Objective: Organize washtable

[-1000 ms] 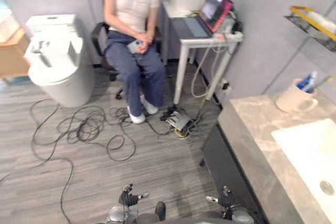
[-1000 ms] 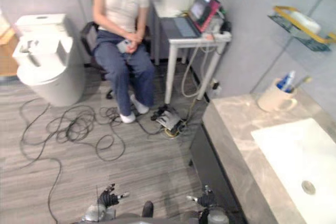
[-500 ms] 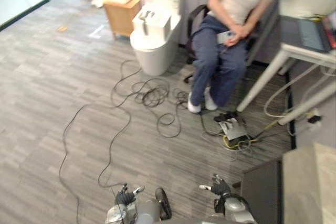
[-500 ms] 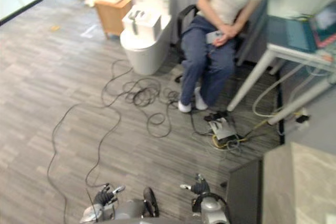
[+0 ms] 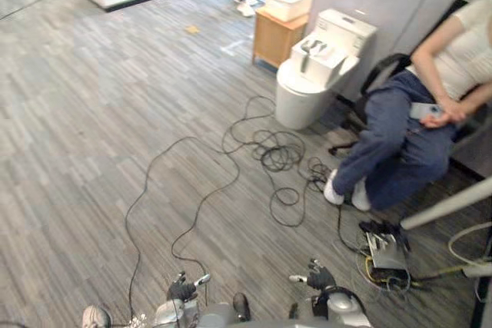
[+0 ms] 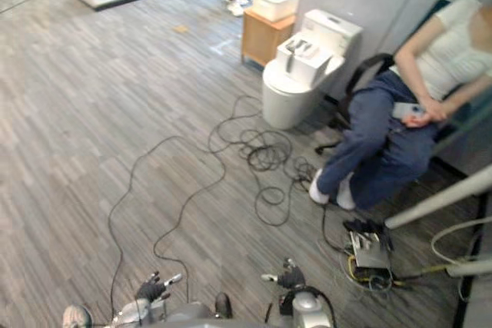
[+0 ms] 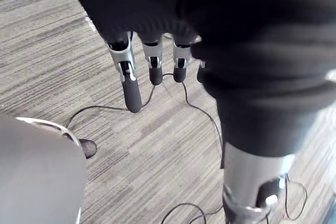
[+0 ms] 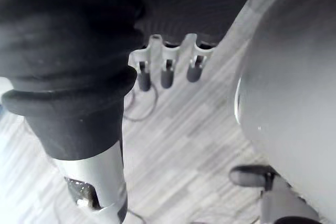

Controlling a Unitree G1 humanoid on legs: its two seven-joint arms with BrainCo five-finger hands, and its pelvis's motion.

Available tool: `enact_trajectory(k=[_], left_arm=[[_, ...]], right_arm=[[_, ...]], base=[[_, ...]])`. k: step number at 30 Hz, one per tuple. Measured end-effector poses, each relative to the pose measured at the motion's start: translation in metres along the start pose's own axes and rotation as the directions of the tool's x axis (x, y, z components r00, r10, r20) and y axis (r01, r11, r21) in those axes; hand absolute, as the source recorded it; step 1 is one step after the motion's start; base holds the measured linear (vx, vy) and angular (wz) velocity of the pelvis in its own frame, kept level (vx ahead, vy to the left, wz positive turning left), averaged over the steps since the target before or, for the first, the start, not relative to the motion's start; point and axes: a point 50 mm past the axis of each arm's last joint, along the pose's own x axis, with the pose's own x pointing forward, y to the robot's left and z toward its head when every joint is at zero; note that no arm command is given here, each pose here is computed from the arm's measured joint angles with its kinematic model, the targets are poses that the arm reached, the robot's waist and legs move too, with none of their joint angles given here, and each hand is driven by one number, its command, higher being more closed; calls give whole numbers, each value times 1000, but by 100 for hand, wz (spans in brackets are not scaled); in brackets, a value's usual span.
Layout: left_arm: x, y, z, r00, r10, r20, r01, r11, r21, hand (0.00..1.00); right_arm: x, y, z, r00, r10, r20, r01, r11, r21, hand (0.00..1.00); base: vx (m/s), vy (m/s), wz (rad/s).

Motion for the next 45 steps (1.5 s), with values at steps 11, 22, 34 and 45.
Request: enact_trajectory(k=[11,22,34,45], left_arm=[[-1,-5,0,1000,28,0,-28,989,-142,0],[2,-3,8,1000,18,15,-16,997,-79,0],[-3,14,-16,996,61,-68,-65,997,-51,0],[-4,12,-22,994,57,-94,-62,997,-53,0]], right_arm=[[-2,9,6,999,6,34,-7,999,36,0],[-5,7,0,999,-28,18,26,994,106,0],[-7,5,-20,997,-35,-68,40,996,79,0],[-2,-8,-24,993,-29,-111,29,1000,-8,0]], base=[[223,-128,76],[192,67,62],[-6,-71,14],[-63,-50,-1]])
